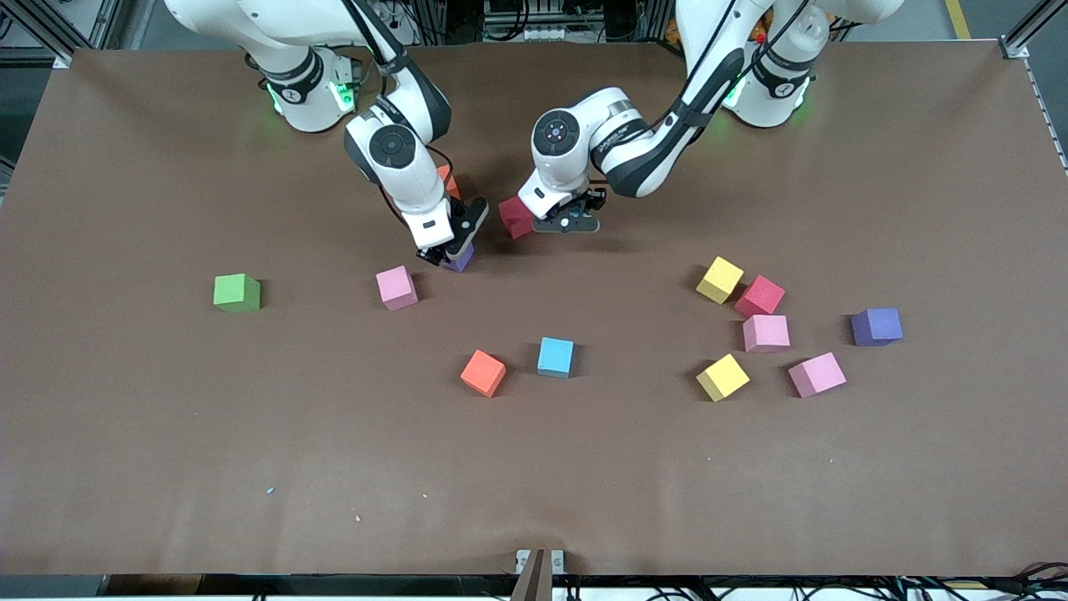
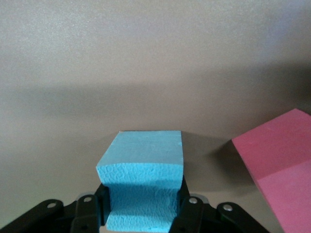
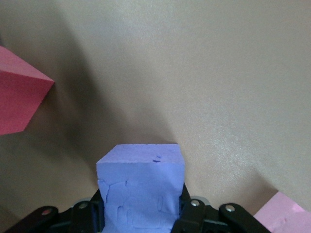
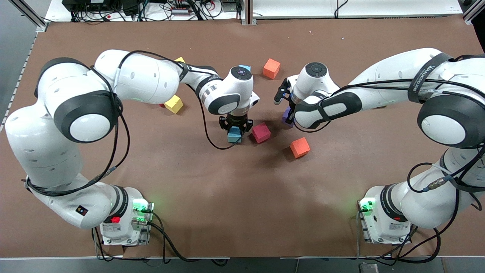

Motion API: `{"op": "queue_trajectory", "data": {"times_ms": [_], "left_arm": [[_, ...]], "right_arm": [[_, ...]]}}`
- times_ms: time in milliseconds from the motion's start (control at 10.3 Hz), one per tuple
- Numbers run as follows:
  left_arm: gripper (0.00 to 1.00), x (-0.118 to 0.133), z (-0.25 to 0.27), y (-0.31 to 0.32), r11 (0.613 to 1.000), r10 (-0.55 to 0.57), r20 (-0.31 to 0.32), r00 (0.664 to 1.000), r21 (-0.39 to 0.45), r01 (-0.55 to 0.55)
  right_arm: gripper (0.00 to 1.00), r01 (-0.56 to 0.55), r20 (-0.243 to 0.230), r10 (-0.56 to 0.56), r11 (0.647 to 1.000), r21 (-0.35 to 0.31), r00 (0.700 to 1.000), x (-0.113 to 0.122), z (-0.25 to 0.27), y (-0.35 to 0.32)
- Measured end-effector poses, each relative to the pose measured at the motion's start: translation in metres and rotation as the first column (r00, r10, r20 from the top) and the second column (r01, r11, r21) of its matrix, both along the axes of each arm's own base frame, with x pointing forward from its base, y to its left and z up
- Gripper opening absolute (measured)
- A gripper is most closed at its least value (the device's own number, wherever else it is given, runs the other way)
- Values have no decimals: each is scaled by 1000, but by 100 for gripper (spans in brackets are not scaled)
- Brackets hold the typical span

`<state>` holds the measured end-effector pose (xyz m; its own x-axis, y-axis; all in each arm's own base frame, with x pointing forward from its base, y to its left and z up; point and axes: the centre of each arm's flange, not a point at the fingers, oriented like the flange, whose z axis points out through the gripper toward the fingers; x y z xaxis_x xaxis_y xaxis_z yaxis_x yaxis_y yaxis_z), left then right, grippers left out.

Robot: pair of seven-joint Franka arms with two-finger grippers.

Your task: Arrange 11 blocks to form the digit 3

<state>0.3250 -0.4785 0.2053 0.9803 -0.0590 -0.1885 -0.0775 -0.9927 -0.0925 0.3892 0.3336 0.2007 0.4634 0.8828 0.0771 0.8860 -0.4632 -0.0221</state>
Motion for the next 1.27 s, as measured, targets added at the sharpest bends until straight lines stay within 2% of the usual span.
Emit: {"op": "queue_trajectory", "data": {"times_ms": [1267], "left_arm": [[53,5,3,-1,1000,12,7,1000,-5,-12]], "right_arm": [[55,-2,0,2,1000,-1,1000,4,9,2]]}}
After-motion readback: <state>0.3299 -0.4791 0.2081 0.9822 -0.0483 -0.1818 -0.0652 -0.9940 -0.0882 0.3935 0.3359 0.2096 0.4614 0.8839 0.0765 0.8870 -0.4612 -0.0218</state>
